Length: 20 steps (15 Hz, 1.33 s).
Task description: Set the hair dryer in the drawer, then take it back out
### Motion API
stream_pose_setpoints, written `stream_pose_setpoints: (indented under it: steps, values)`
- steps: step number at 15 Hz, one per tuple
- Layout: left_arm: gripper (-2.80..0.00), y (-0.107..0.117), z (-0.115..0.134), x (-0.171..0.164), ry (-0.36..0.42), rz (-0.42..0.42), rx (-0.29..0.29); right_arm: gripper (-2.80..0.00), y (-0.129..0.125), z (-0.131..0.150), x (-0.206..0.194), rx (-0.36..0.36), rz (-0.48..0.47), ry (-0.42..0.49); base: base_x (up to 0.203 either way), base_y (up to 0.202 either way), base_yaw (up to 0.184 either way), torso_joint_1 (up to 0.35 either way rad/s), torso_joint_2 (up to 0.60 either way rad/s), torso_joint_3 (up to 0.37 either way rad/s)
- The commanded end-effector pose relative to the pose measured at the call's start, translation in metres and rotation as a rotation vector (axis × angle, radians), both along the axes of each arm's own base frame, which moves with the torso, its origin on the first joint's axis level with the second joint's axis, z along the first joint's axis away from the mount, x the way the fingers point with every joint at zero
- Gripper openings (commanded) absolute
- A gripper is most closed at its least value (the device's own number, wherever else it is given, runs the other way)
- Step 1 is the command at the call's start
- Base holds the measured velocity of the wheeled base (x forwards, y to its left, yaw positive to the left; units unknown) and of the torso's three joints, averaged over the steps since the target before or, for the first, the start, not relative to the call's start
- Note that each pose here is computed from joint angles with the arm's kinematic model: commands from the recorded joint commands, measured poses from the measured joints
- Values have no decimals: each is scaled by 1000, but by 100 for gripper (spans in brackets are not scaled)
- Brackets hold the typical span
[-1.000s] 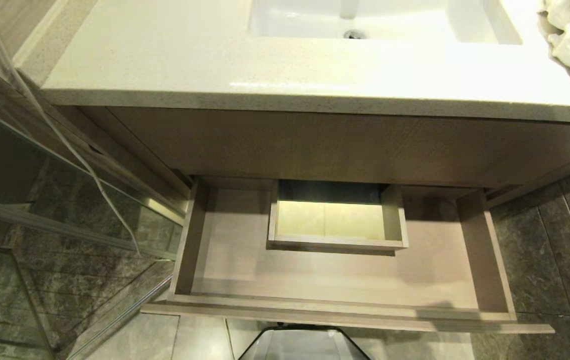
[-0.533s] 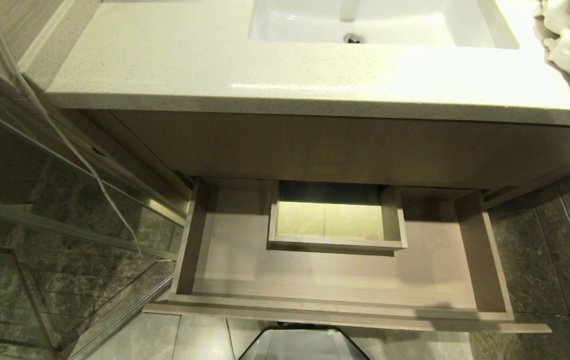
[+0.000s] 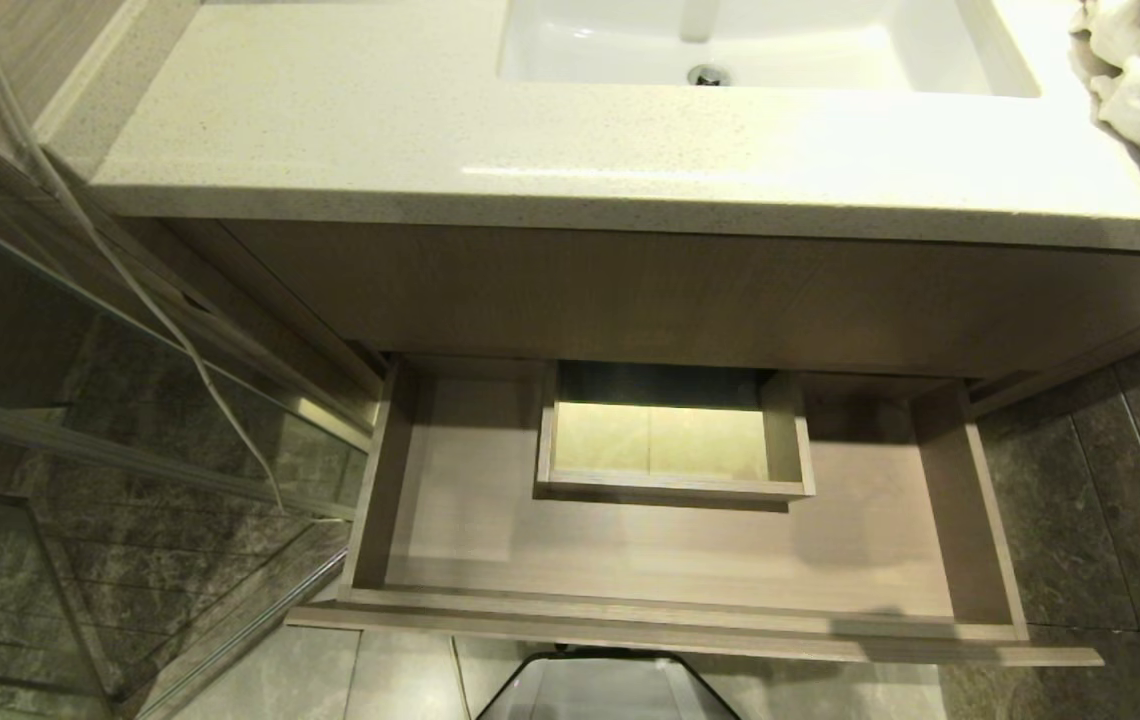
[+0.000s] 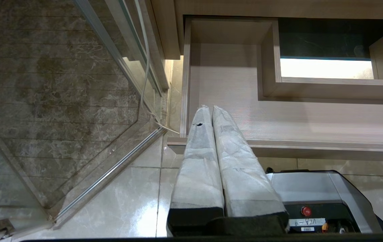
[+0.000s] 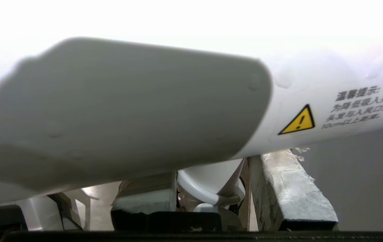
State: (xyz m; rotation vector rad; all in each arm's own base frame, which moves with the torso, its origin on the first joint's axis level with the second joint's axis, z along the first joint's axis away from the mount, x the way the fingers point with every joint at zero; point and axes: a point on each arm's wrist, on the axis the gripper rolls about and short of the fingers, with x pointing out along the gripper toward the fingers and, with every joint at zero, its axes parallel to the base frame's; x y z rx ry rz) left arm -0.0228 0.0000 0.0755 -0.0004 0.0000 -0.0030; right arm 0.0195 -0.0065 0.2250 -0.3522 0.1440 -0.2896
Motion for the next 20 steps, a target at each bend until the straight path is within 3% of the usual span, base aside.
stream_pose_setpoints:
  steps: [1, 12, 20]
  values:
    - [-280, 0, 0, 0, 2, 0, -1, -280, 0, -1, -2, -3, -1, -1, 0, 0, 0, 0, 0, 0]
    - [-280, 0, 0, 0, 2, 0, 0, -280, 0, -4, -2, 1, 9, 12, 0, 0, -6, 0, 0, 0]
    - [-280, 0, 0, 0, 2, 0, -1, -280, 0, -8, -2, 2, 1, 26, 2, 8, -158, 4, 0, 4]
